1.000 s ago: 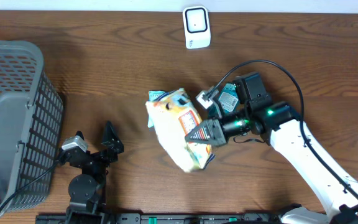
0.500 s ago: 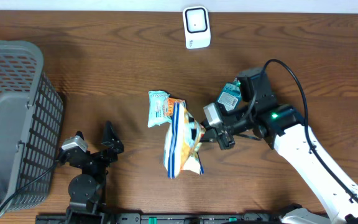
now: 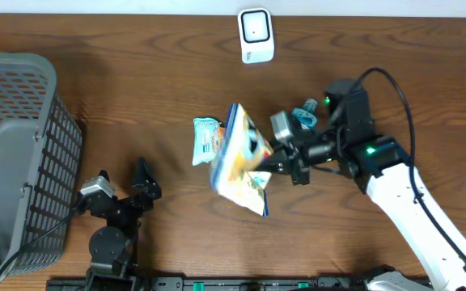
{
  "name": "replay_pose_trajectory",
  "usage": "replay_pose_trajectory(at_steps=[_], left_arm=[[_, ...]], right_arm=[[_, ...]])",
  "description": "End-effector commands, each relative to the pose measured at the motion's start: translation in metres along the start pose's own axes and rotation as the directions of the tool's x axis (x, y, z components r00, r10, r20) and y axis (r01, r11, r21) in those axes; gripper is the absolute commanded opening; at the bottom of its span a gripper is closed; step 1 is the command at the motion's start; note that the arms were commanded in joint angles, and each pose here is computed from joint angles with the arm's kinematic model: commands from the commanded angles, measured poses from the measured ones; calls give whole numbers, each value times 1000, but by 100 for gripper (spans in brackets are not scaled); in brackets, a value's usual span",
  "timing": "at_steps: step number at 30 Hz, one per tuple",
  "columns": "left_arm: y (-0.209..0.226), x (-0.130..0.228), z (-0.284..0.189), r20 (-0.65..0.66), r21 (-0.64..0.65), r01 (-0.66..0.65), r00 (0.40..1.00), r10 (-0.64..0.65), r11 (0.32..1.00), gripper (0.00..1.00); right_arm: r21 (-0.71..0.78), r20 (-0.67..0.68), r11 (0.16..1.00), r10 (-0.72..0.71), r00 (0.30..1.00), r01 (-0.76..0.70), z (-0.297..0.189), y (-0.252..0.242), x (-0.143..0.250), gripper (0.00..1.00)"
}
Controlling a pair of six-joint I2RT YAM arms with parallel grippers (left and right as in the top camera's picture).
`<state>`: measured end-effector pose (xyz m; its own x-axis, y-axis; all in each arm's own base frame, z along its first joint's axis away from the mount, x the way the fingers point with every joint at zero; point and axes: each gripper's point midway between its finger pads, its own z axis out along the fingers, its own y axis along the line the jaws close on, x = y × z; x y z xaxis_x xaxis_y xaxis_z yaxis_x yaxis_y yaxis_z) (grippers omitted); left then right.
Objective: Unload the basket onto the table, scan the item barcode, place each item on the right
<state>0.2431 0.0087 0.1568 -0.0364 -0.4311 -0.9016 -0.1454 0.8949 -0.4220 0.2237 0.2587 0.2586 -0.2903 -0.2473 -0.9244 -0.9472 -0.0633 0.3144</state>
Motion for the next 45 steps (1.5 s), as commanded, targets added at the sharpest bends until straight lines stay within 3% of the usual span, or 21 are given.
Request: replay_pose_trajectory(at_steps=[1, 3, 4, 5, 8, 9, 11, 12, 14, 16, 20, 21, 24, 25, 28, 30, 35, 37, 41, 45], left_arm=[[9, 15, 1, -44, -33, -6, 999, 5, 999, 98], [9, 15, 1, -44, -33, -7, 999, 5, 999, 98], [9, 15, 1, -44, -33, -6, 999, 5, 999, 98], [9, 15, 1, -44, -33, -6, 999, 5, 999, 98], [9, 15, 1, -44, -33, -7, 999, 5, 999, 98], [9, 15, 1, -44, -33, -6, 999, 5, 999, 98], [9, 15, 1, -44, -33, -6, 999, 5, 999, 98], [9, 15, 1, -44, -33, -7, 999, 5, 999, 98], [9, 15, 1, -44, -33, -7, 999, 5, 999, 98], [9, 15, 1, -44, -33, -6, 999, 5, 999, 98], [9, 15, 1, -44, -33, -7, 999, 5, 999, 98], [9, 15, 1, -44, -33, -7, 999, 5, 999, 98], [9, 15, 1, -44, -33, -6, 999, 5, 999, 98], [9, 15, 1, -44, -33, -6, 999, 5, 999, 98], [9, 15, 1, -44, -33, -6, 999, 5, 999, 98], [9, 15, 1, -44, -33, -6, 999, 5, 999, 98], [9, 15, 1, -44, -33, -6, 999, 5, 999, 98], [9, 15, 1, -44, -33, -6, 999, 5, 999, 98], [9, 15, 1, -44, -33, -6, 999, 5, 999, 98], [9, 15, 1, -44, -33, -6, 999, 5, 999, 98]], right_arm=[[575, -18, 682, 563, 826, -452, -34, -74, 66, 2], [720, 49, 465, 706, 707, -515, -51, -85, 99, 1], [754, 67, 402, 740, 669, -520, -55, -86, 111, 1], [774, 70, 366, 762, 643, -517, -55, -86, 122, 1], [779, 33, 378, 772, 635, -500, -42, -88, 142, 1], [777, 26, 387, 769, 639, -497, -37, -91, 147, 8], [775, 19, 392, 770, 638, -496, -31, -95, 158, 45], [775, 25, 381, 778, 627, -504, -29, -98, 163, 88], [777, 35, 361, 793, 608, -516, -28, -100, 169, 99], [774, 34, 364, 793, 609, -518, -26, -102, 169, 99], [750, 38, 386, 786, 617, -537, -22, -102, 163, 97], [734, 37, 401, 782, 622, -548, -18, -101, 160, 82], [647, 33, 479, 760, 649, -594, -4, -97, 141, 17], [606, 37, 507, 752, 658, -613, 2, -95, 132, 1], [568, 97, 496, 752, 652, -657, 7, -100, 117, 1], [627, 129, 457, 738, 662, -631, -1, -112, 121, 1], [834, 242, 188, 720, 650, -519, -36, -149, 159, 1], [849, 231, 162, 744, 627, -504, -32, -155, 177, 1], [800, 168, 181, 848, 503, -572, 6, -150, 219, 1], [781, 137, 111, 929, 343, -614, 28, -138, 264, 1]])
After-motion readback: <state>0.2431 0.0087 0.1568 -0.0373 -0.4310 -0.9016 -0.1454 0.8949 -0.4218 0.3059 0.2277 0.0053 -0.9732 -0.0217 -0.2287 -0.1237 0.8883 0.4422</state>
